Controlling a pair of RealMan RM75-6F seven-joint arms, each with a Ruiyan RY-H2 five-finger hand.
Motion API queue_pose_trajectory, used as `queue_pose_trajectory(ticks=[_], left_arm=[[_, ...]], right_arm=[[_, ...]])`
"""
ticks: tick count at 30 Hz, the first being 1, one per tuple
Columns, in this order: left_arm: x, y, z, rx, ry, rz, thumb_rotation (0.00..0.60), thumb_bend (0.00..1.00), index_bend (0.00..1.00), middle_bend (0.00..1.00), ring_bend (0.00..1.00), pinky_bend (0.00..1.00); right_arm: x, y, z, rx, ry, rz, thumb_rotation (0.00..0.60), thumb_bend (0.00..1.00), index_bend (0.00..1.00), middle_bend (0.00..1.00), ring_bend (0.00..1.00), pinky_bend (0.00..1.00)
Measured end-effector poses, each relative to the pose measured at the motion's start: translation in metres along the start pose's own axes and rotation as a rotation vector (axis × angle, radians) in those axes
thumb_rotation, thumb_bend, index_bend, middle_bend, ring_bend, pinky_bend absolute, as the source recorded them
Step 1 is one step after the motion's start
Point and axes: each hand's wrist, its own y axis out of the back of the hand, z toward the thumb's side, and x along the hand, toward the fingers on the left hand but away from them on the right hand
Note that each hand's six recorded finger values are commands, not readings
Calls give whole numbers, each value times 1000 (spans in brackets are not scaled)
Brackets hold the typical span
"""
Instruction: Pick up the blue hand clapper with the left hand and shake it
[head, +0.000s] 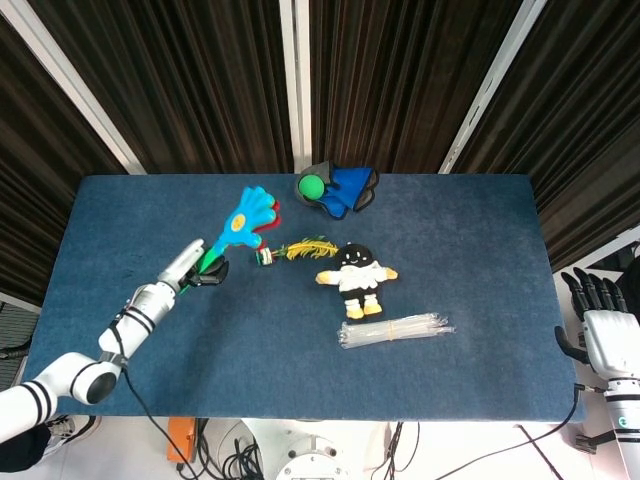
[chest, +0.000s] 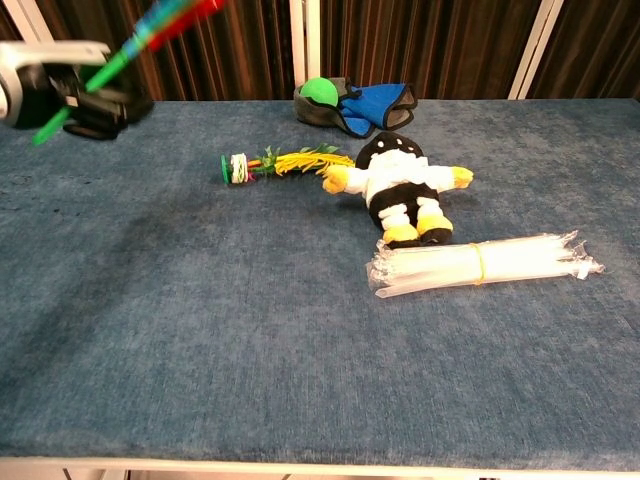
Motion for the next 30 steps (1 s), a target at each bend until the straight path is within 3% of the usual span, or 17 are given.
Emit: queue_pose_trajectory(ticks=[3, 6, 11, 14, 17, 25, 27, 30], left_arm=[[-2, 13, 7, -194, -59, 56, 600, 691, 1000, 1000, 1000, 1000], [-6, 23, 7, -291, -96, 89, 600, 692, 1000, 1000, 1000, 1000], [-9, 30, -4, -273, -97, 111, 600, 693, 1000, 1000, 1000, 1000], [-11, 27, -8, -151, -96, 94, 600, 693, 1000, 1000, 1000, 1000], [-12, 22, -15, 59, -88, 59, 600, 691, 1000, 1000, 1000, 1000], [-12, -3, -44, 739, 8, -145, 600, 690, 1000, 1000, 1000, 1000], [-14, -8, -53, 853, 55, -214, 600, 689, 1000, 1000, 1000, 1000], [-17, -13, -61, 909, 112, -277, 600, 685, 1000, 1000, 1000, 1000]], right_arm=[[0, 0, 0, 1, 0, 1, 600, 325, 0, 0, 0, 0], [0, -1, 1, 1, 3, 4, 600, 325, 0, 0, 0, 0], [0, -1, 1, 1, 0, 4, 600, 325, 0, 0, 0, 0], [-1, -1, 2, 6, 2, 7, 600, 325, 0, 0, 0, 0], [-2, -1, 4, 7, 6, 7, 600, 325, 0, 0, 0, 0], [0, 0, 3, 5, 2, 6, 600, 325, 0, 0, 0, 0], [0, 0, 3, 4, 5, 2, 600, 325, 0, 0, 0, 0], [0, 0, 3, 3, 4, 3, 600, 326, 0, 0, 0, 0]])
